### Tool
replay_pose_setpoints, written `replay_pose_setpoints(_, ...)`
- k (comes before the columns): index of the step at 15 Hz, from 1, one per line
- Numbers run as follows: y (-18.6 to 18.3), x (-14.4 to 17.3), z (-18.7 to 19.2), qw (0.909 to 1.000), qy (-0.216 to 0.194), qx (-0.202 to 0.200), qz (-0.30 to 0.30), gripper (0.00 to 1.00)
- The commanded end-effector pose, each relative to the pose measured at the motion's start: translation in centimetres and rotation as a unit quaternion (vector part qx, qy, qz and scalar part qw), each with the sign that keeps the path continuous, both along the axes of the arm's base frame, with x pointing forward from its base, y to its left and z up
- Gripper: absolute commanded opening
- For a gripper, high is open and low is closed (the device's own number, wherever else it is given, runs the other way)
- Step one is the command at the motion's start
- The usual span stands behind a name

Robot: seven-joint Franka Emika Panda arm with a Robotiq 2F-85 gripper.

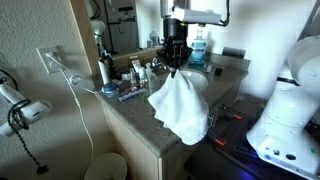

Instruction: Move the white towel to the left of the counter and wipe the counter

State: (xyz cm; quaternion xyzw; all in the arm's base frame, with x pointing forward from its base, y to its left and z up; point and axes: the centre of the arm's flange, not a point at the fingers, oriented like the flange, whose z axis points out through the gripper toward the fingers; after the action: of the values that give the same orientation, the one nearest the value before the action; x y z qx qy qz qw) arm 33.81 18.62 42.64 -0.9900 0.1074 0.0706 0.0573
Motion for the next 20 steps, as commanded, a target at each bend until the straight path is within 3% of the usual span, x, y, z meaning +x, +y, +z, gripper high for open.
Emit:
replay_pose_setpoints(1,2.0,0.3,-5.2,0.9993,-0.033,-0.012,0.016,0.06)
replay_pose_setpoints(5,3.6,1.5,-7.9,0.9972,-0.074,-0.005,0.007,0.07)
replay_pose_setpoints(12,6.3,4.7,-7.9,0.9914,-0.121,0.047,-0.018,0.07)
replay_pose_setpoints(15,5.8,4.7,-9.3,0.995,-0.098,0.022,-0.004,0.07)
replay_pose_setpoints(20,0.0,3.6,-12.8,0.9974,-0.045,-0.056,-0.009,0.06)
